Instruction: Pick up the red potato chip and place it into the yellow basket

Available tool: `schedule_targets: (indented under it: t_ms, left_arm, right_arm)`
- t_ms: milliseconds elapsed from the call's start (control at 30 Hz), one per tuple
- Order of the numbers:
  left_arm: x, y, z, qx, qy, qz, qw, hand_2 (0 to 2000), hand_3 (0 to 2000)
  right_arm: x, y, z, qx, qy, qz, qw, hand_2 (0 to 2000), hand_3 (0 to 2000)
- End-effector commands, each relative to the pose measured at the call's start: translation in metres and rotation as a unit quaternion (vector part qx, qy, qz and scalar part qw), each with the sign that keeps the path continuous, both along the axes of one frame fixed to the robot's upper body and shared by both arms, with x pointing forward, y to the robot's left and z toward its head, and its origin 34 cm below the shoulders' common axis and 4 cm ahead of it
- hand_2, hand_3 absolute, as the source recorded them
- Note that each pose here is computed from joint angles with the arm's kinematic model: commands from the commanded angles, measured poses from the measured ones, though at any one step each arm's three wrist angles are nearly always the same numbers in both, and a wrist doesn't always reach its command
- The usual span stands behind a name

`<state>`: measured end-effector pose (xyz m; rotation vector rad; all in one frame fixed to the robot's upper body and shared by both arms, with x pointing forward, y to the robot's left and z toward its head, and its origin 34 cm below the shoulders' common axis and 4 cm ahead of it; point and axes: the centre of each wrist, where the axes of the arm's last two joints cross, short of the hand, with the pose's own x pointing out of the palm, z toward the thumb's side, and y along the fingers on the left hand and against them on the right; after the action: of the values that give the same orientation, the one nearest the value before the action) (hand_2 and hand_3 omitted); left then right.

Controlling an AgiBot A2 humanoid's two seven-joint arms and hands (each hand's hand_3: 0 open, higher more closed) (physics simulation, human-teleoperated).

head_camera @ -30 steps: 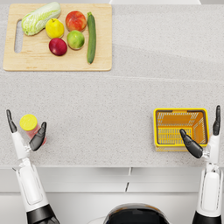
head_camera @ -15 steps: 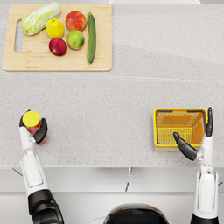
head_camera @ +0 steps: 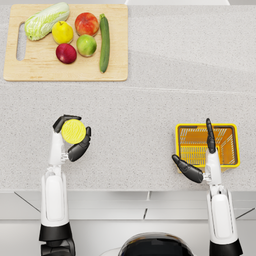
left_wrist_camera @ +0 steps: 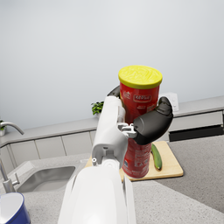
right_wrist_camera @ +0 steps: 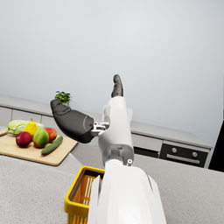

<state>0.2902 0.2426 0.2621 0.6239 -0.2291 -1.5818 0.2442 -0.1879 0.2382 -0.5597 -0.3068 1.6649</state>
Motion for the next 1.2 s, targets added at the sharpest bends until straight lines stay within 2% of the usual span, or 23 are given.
schedule_targets:
  t_ms: [33,200,300,367,467,567,633,767,800,833,867,967,1000,1033,1067,1133,1200]
  left_arm:
    - [-0.011,-0.043,0.038,0.02,-0.076,-0.074,0.994,2000,2000]
    - [-0.022,-0.093,0.051,0.025,-0.108,-0.163,0.98,2000,2000]
    - [-0.023,-0.114,0.052,0.024,-0.108,-0.198,0.974,2000,2000]
    - [-0.029,-0.128,0.053,0.027,-0.113,-0.223,0.968,2000,2000]
    - [-0.041,-0.146,0.051,0.037,-0.116,-0.261,0.958,2000,2000]
    - [-0.044,-0.158,0.04,0.047,-0.099,-0.286,0.952,2000,2000]
    - [-0.046,-0.159,0.037,0.052,-0.093,-0.288,0.952,2000,2000]
    - [-0.044,-0.16,0.031,0.065,-0.08,-0.286,0.953,2000,2000]
    - [-0.044,-0.159,0.032,0.067,-0.081,-0.284,0.953,2000,2000]
    - [-0.044,-0.159,0.032,0.068,-0.083,-0.283,0.953,2000,2000]
    - [-0.043,-0.157,0.034,0.064,-0.09,-0.276,0.955,2000,2000]
    - [-0.042,-0.152,0.035,0.063,-0.095,-0.269,0.956,2000,2000]
    - [-0.041,-0.15,0.034,0.064,-0.093,-0.267,0.957,2000,2000]
    - [-0.039,-0.149,0.033,0.065,-0.09,-0.265,0.958,639,1673]
    - [-0.039,-0.143,0.033,0.053,-0.091,-0.244,0.964,0,1347]
    - [-0.04,-0.135,0.037,0.033,-0.099,-0.215,0.971,0,693]
    - [-0.045,-0.13,0.04,0.022,-0.108,-0.203,0.973,0,40]
  right_arm:
    - [0.007,0.029,0.008,0.004,-0.011,0.048,0.999,0,0]
    - [0.013,0.067,-0.003,-0.004,0.017,0.106,0.994,0,0]
    - [0.019,0.089,0.002,0.0,0.015,0.135,0.991,0,0]
    - [0.024,0.101,0.003,0.001,0.019,0.147,0.989,0,0]
    - [0.026,0.108,0.007,0.004,0.016,0.155,0.988,0,0]
    - [0.029,0.109,0.014,0.013,0.007,0.153,0.988,0,0]
    - [0.03,0.108,0.016,0.012,0.005,0.153,0.988,0,0]
    - [0.024,0.111,0.022,-0.013,-0.006,0.19,0.982,0,0]
    - [0.024,0.108,0.024,-0.012,-0.009,0.186,0.982,1361,327]
    - [0.024,0.108,0.023,-0.044,-0.008,0.228,0.973,2000,653]
    - [0.024,0.108,0.023,-0.059,-0.009,0.249,0.967,2000,980]
    - [0.025,0.109,0.022,-0.07,-0.006,0.258,0.964,2000,1960]
    - [0.025,0.109,0.022,-0.066,-0.006,0.253,0.965,2000,2000]
    - [0.025,0.108,0.021,-0.06,-0.004,0.242,0.968,2000,2000]
    - [0.026,0.106,0.022,-0.052,-0.004,0.231,0.972,2000,2000]
    - [0.028,0.103,0.025,-0.036,-0.012,0.213,0.976,2000,2000]
    - [0.031,0.099,0.029,-0.024,-0.02,0.203,0.979,2000,2000]
